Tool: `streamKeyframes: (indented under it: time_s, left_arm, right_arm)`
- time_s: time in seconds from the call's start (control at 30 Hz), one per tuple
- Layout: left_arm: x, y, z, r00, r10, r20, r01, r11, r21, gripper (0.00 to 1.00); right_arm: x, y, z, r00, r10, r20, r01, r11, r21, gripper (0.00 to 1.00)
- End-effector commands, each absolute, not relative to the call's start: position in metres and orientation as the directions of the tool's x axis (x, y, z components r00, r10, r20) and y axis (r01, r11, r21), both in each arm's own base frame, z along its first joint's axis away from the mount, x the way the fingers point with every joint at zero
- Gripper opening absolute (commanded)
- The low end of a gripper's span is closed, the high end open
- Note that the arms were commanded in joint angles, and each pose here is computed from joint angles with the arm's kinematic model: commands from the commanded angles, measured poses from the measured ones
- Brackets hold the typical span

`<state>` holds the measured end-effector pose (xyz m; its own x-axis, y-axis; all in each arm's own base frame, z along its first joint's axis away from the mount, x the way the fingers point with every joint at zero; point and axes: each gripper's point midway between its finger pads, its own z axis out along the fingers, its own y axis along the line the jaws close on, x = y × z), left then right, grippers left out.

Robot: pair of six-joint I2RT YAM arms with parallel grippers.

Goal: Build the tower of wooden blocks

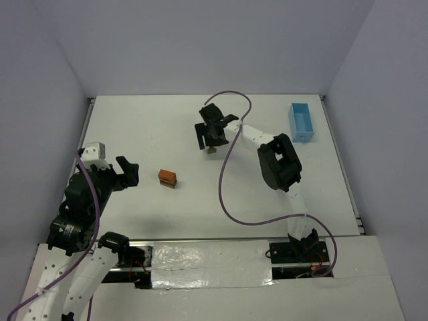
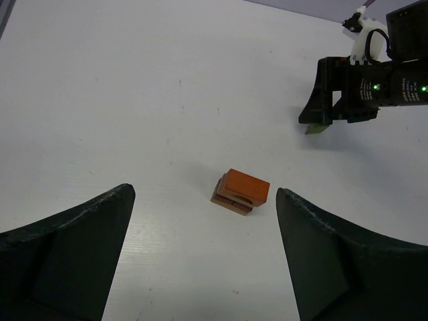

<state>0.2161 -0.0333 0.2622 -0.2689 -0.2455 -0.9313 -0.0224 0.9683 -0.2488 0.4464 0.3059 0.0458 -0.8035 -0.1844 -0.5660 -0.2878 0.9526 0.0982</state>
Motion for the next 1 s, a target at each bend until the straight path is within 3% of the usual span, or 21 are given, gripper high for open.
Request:
streamKeyframes:
  time_s: [0.0,0.43,0.6,0.8,0.9,0.97]
  left_arm:
    - [0.221,-0.035,0.271,-0.237,-0.230,-0.944,-0.001,0.972,-0.237,0.99]
    - [0.222,-0.036,0.269,-0.246,-0.228,-0.942,0.002,0.972,-0.236,0.99]
    - [0.223,-0.036,0.269,-0.247,-0.226,-0.942,0.002,0.972,-0.234,0.99]
    - [0.224,-0.036,0.268,-0.253,-0.224,-0.941,0.001,0.973,-0.231,1.00]
    - [0.224,-0.036,0.268,-0.252,-0.225,-0.941,-0.001,0.973,-0.233,0.99]
    - [0.224,-0.036,0.267,-0.257,-0.224,-0.940,-0.001,0.973,-0.232,1.00]
  right_arm:
    - [0.447,0.307,0.047,-0.805,-0.199,-0.559,-0.282,0.957,0.067,0.77]
    - [0.437,0.306,0.043,-0.809,-0.211,-0.549,-0.292,0.955,0.062,0.56]
    - [0.432,0.306,0.043,-0.818,-0.209,-0.537,-0.289,0.955,0.070,0.53]
    - [0.426,0.302,0.064,-0.796,-0.180,-0.578,-0.278,0.957,0.085,0.41]
    - [0.423,0.303,0.081,-0.774,-0.167,-0.611,-0.282,0.954,0.096,0.30]
    - [0.422,0.307,0.093,-0.747,-0.159,-0.645,-0.298,0.948,0.111,0.28]
